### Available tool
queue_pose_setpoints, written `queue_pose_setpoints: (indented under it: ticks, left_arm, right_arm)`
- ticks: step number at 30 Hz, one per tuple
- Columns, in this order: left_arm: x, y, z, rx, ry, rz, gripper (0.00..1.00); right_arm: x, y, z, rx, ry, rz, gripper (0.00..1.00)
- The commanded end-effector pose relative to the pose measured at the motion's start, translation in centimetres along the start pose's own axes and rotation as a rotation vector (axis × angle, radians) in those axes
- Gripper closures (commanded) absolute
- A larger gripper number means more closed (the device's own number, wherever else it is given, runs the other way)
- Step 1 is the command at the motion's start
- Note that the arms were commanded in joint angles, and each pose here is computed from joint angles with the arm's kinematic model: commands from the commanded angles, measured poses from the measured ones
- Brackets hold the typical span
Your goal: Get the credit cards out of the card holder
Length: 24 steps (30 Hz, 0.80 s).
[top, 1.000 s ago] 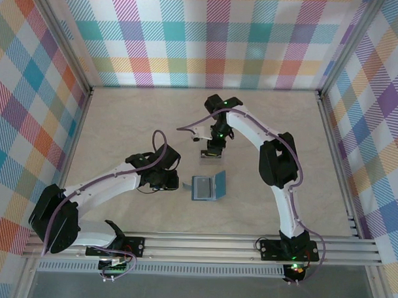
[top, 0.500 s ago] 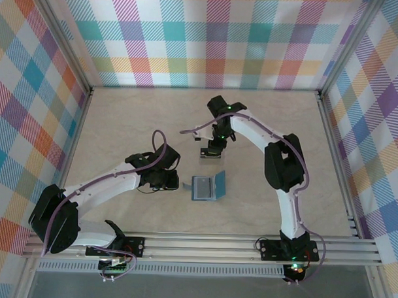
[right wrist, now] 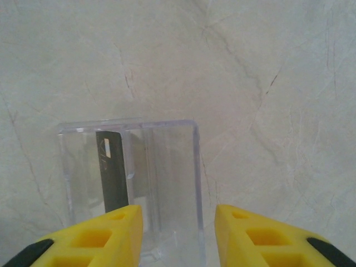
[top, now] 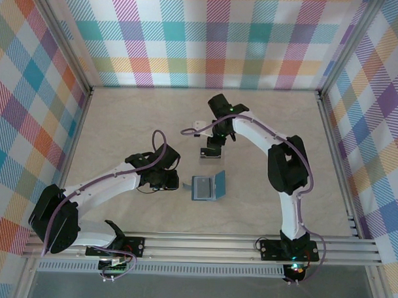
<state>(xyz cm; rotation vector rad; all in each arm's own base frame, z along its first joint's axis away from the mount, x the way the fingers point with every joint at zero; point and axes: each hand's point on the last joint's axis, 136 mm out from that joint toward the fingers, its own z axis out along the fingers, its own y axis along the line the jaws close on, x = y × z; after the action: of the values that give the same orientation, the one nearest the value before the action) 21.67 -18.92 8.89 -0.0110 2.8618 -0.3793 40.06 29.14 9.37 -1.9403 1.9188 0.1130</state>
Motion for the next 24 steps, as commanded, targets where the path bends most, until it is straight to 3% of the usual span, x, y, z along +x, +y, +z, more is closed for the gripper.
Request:
queue_pose_setpoints:
  ticks: [1, 10, 17, 24]
  left_arm:
    - [0.2, 0.7, -0.3, -0.019, 0.007, -0.026, 0.78]
    - [0.4, 0.7, -0.4, -0.016, 0.013, -0.024, 0.78]
    - [-0.3, -0.9, -0.2, 0.044, 0.012, -0.023, 0.78]
    - [-2.1, -3.6, -0.1, 0.147, -0.03, -0.017, 0.81]
  right_arm:
    - [0.7, 0.9, 2.0, -0.032, 0.023, 0.006, 0.6]
    - [0.6, 1.7, 2.6, -0.045, 0.02, 0.001, 0.59]
    - [-1.7, 0.3, -1.3, 0.042, -0.069, 0.067, 0.58]
    - [-3.8, 1.5, -5.6, 0.005, -0.188, 0.456, 0.55]
